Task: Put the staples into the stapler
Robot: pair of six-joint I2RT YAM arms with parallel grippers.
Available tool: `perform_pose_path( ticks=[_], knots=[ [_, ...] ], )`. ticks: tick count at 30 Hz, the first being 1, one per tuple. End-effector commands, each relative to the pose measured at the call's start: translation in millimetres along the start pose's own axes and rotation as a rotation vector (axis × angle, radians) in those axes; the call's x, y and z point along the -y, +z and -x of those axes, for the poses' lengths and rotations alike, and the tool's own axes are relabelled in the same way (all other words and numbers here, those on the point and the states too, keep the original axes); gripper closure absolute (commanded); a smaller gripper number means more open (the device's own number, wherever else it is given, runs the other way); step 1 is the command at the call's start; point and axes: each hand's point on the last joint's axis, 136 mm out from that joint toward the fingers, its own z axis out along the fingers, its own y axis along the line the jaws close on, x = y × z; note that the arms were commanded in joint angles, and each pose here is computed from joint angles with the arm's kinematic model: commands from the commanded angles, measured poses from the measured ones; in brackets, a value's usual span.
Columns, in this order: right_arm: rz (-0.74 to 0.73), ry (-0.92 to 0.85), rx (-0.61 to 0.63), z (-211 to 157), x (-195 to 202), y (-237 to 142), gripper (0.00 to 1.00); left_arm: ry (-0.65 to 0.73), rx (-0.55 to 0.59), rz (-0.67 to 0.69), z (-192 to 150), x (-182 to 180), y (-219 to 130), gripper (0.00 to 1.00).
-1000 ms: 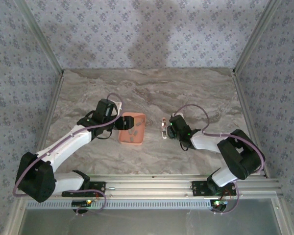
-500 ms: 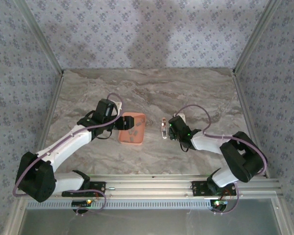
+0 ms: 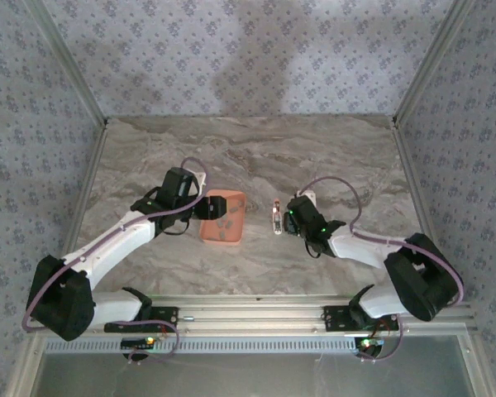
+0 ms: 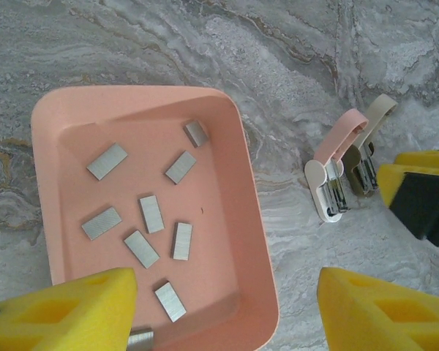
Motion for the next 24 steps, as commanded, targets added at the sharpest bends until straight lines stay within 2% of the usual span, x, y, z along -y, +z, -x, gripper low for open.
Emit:
perform_pose_path(
  ticks=[1,7,11,24],
  knots=[
    [0.014,0.022,-0.019,1,8,-10,0.51,-0.002,-0.011,-0.015,-3,1,2,0.34],
    [0.099,0.095,-0.088,-2,12,-10,0.47,-0.004,-0.011,-0.02,-3,1,3,0.34],
    [0.142,0.139,-0.144,-17,11,-4,0.46,-0.008,-0.013,-0.024,-3,1,4,0.34],
    [0.22,0.239,-0.188,-28,12,16,0.46,-0.007,-0.017,-0.022,-3,1,6,0.34]
  ],
)
